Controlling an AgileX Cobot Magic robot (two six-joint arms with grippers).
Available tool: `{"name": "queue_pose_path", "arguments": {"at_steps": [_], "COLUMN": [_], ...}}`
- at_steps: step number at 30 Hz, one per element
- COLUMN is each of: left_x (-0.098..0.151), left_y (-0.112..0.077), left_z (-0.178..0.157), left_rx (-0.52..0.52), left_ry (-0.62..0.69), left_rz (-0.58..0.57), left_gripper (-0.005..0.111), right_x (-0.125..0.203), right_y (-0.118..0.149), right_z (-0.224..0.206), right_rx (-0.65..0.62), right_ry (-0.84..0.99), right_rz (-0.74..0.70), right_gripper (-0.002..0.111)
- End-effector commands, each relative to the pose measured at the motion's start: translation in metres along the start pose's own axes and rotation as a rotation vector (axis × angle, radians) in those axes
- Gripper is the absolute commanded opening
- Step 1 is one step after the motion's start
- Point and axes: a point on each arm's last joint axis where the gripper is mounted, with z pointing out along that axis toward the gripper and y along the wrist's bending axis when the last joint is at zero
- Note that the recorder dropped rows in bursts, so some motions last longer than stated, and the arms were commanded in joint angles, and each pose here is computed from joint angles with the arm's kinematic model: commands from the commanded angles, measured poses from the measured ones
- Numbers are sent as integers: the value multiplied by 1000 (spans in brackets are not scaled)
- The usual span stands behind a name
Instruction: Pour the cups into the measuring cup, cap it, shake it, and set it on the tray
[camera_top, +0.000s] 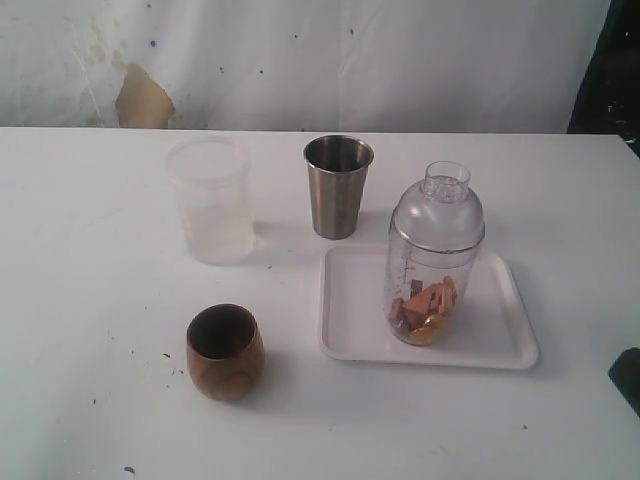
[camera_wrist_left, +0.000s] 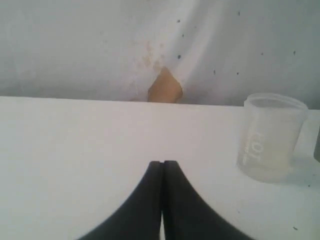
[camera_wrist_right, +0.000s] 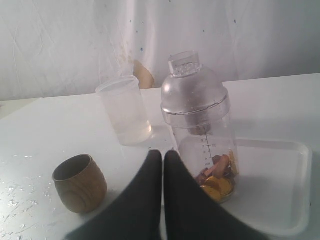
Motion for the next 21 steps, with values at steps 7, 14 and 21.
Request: {"name": "queue_pose_path", "arguments": {"at_steps": [7,14,21], "left_x": [26,26,26], "left_y": [-1,-1,-1], "left_z": [6,6,6], "left_rx": [17,17,17], "left_ry": [47,47,47], "left_rz": [-91,-87,-87], "left_gripper": [0,0,0], "right_x": [1,1,1], "right_y": [0,0,0], "right_z": [0,0,0], "right_rx": [-3,-3,-3], "right_ry": [1,1,1], "right_rz": [2,2,2], "right_gripper": [1,1,1]}}
